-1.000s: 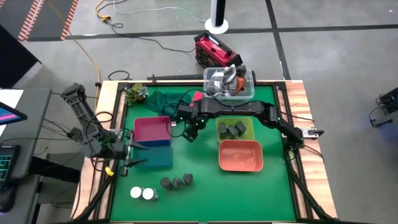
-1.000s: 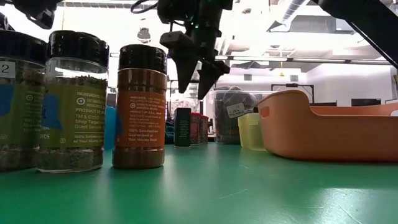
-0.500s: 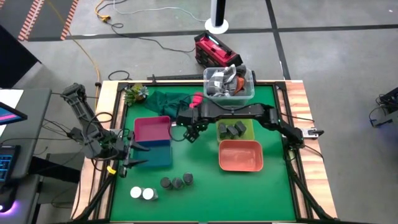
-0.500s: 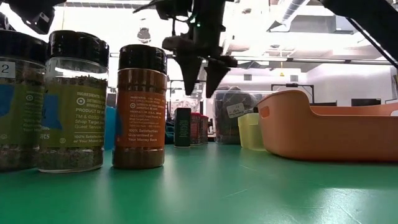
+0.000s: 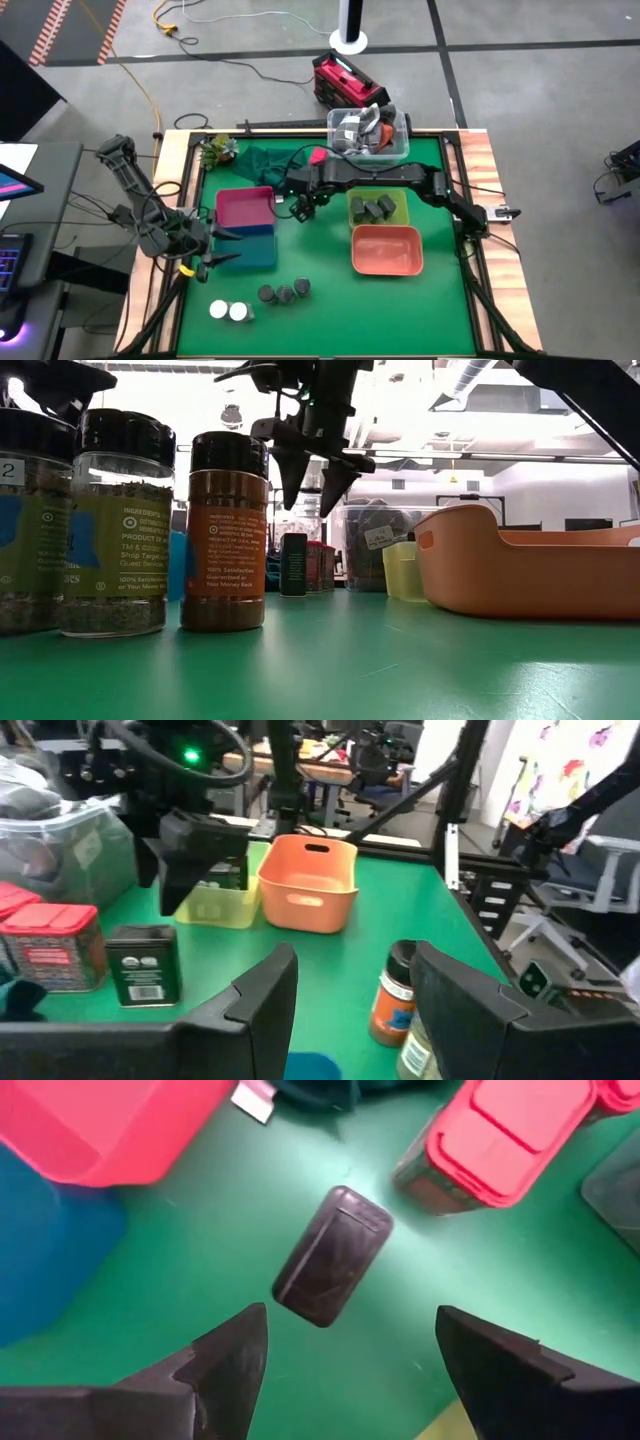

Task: Sort spices by type
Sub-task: Put the black spice can into the yellow bin

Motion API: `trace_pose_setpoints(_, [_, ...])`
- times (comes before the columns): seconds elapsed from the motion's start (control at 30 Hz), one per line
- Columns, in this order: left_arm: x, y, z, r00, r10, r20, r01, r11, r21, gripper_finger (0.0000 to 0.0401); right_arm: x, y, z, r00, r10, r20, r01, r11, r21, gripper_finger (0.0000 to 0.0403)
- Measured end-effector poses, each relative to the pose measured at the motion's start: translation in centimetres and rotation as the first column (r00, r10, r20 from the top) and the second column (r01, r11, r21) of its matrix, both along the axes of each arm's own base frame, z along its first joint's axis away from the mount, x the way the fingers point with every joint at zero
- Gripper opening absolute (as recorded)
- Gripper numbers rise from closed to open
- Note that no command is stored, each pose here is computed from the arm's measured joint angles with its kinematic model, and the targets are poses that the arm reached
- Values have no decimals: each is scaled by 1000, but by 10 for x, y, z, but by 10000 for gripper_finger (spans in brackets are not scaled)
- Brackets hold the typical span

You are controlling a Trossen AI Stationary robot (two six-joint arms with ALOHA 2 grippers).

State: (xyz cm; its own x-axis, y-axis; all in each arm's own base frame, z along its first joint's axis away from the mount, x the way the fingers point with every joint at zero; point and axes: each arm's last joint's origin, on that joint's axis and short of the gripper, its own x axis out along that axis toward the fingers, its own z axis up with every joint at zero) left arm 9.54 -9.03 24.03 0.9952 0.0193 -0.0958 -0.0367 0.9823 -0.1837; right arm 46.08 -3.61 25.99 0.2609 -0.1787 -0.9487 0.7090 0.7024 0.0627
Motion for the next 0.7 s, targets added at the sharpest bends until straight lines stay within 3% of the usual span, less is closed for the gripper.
trace_pose_setpoints(0.5, [3,3,0,999,33,1,-33,999,-40,185,4,3,6,998,-14,56,14,1000,7,315])
trace_pose_setpoints(0.7, [3,3,0,999,33,1,-33,999,-39,185,16,-8,-11,994,-31,109,31,1000,-1,315])
